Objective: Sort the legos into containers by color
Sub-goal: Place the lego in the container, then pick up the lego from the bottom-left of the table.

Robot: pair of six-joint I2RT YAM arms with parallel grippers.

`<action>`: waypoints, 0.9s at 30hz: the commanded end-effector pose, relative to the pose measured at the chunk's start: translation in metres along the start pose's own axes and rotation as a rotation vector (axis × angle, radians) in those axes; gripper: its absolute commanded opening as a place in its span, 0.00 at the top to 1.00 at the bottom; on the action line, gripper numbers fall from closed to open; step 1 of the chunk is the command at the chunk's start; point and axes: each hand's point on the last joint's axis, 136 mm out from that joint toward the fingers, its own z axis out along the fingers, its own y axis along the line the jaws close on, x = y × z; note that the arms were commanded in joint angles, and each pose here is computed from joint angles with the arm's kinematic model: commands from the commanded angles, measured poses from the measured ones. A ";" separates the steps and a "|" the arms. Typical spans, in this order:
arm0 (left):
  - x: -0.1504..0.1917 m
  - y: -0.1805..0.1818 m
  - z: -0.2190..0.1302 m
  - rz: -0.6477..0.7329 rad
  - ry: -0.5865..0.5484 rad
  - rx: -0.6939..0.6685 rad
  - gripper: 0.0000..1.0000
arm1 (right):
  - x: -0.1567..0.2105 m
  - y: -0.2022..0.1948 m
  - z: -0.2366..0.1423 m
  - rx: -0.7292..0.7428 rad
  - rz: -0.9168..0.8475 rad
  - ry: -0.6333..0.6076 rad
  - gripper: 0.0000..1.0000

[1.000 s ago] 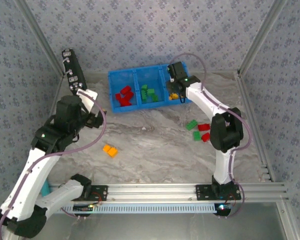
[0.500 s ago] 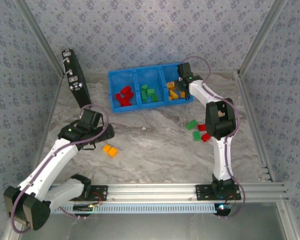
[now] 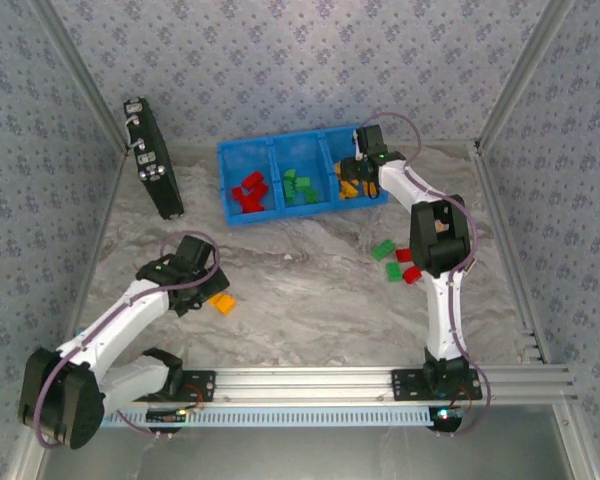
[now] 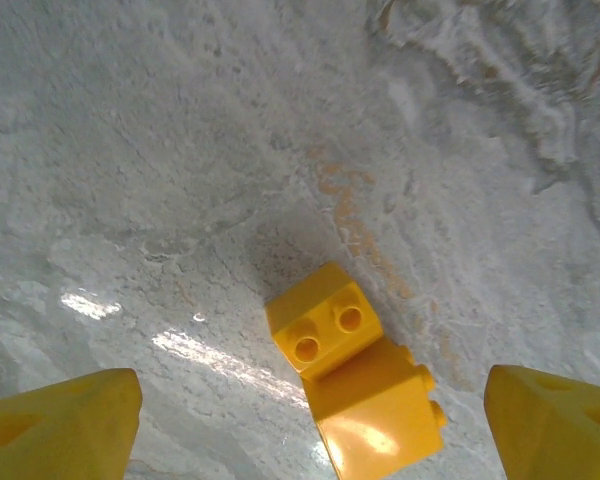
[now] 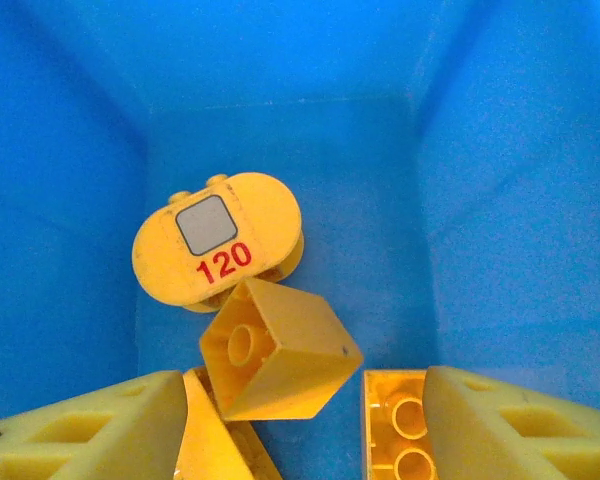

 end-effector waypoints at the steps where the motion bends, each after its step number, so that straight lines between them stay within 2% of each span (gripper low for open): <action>1: -0.004 -0.010 0.007 -0.045 -0.022 0.041 0.15 | -0.027 -0.004 -0.027 -0.016 0.011 -0.079 0.34; 17: 0.005 -0.008 0.039 -0.065 0.027 -0.001 0.30 | -0.064 0.028 -0.105 -0.123 -0.051 -0.248 0.32; 27: 0.010 -0.005 0.047 -0.093 0.037 -0.005 0.46 | -0.069 0.026 -0.118 -0.113 -0.066 -0.271 0.32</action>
